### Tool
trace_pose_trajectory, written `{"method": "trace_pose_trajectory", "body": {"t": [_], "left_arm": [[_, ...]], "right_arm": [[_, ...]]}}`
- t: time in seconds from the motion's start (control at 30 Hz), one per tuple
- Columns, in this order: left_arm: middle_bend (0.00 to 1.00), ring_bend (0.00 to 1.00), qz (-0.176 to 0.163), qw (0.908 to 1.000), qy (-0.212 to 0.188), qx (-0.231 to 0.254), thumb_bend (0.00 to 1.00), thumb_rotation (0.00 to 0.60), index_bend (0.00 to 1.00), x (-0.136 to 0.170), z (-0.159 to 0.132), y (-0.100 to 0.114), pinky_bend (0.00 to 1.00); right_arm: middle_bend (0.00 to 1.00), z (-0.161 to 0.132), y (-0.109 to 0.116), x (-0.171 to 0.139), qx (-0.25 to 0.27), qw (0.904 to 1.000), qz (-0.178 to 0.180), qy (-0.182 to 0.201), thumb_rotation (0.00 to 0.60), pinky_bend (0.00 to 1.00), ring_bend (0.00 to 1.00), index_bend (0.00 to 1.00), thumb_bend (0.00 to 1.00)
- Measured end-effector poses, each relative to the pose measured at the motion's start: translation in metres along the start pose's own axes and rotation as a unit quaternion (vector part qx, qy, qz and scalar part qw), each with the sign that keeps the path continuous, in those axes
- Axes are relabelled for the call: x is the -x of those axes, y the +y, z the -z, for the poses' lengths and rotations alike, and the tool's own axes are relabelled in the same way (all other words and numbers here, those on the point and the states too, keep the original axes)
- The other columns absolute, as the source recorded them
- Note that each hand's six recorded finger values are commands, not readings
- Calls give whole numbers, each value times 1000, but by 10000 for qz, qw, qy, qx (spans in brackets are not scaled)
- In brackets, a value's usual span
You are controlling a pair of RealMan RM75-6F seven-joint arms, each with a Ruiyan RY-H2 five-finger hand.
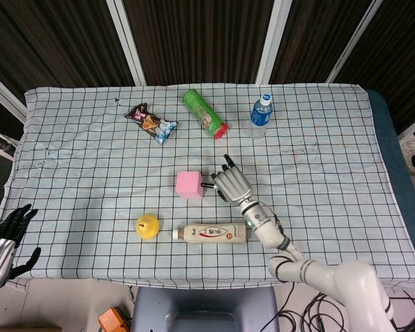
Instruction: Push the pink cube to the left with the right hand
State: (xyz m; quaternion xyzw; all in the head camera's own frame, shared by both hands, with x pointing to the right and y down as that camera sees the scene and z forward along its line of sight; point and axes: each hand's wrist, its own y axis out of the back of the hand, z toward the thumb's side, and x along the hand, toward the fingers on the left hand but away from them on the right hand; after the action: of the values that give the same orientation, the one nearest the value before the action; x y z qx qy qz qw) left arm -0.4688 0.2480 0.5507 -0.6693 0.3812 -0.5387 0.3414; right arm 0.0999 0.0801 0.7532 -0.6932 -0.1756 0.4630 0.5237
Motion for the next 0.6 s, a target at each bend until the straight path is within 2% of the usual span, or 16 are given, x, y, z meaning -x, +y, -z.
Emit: {"method": "trace_pose_trajectory", "body": {"t": [0.2, 0.37, 0.6], "left_arm": [[0, 0, -11, 10000, 11, 36, 405, 600, 0, 0, 2, 1, 203], [0, 0, -38, 10000, 13, 91, 406, 600, 0, 1, 4, 4, 203], [0, 0, -86, 9999, 20, 140, 405, 600, 0, 3, 9, 8, 204]], "right_arm": [[711, -43, 12, 28, -65, 9999, 113, 102, 600, 240, 429, 987, 512], [711, -73, 20, 48, -58, 9998, 169, 42, 600, 246, 429, 988, 512], [711, -96, 25, 64, 75, 9997, 178, -133, 600, 248, 429, 990, 512]]}}
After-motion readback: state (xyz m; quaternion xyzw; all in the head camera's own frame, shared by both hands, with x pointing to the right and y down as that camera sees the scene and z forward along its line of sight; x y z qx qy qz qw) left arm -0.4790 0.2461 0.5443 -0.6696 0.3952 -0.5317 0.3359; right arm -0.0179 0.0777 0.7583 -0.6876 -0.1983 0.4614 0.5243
